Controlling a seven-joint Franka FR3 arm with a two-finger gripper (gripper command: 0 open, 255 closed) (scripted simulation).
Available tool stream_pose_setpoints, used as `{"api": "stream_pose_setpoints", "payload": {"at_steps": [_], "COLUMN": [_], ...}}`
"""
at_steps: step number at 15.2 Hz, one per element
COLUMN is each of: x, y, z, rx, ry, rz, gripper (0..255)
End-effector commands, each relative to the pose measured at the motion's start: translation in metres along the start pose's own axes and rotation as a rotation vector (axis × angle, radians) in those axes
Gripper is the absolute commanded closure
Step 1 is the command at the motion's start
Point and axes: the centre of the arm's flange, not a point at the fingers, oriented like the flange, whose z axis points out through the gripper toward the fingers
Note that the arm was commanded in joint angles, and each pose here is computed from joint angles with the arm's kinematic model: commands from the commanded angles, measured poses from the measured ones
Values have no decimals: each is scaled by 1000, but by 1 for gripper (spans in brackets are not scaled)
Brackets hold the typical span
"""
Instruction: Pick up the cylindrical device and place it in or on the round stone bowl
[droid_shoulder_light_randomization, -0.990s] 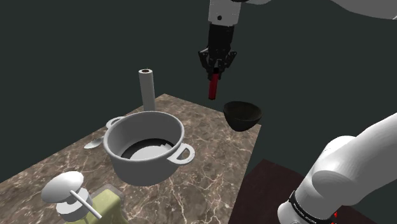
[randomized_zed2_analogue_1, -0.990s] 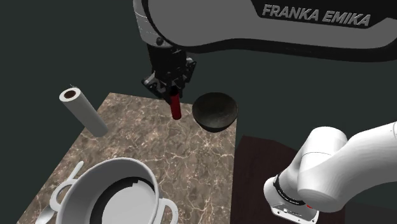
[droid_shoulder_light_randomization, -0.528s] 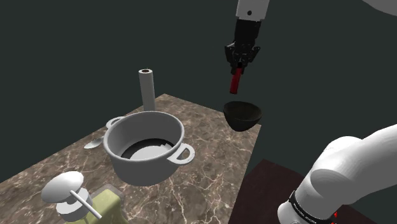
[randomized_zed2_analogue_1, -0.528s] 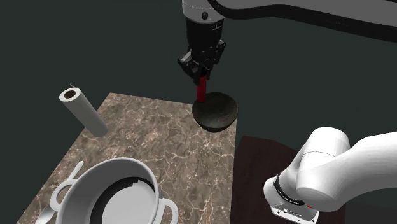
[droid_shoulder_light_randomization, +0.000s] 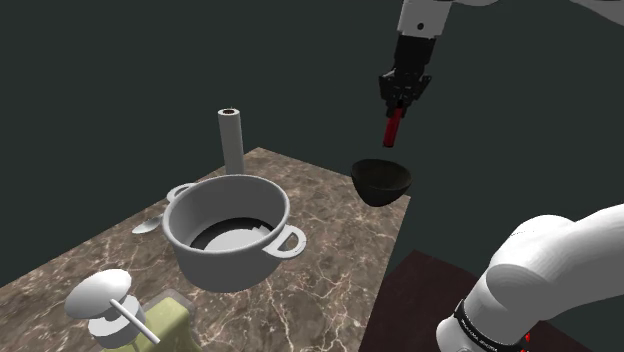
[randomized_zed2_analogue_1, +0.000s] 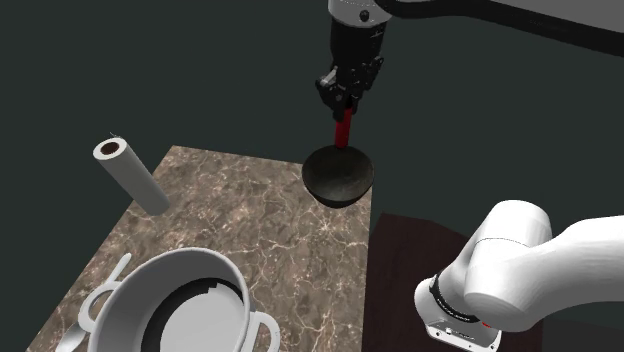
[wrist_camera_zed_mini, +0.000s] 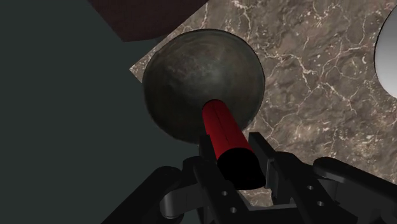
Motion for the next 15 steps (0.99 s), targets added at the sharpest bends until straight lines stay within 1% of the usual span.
{"api": "stream_pose_setpoints", "payload": {"at_steps": [1,15], "x": [0,-3], "y": [1,1], "z": [10,85], "rx": [0,0], "ry": [0,0], "rz": [0,0], "gripper": [255,255]}}
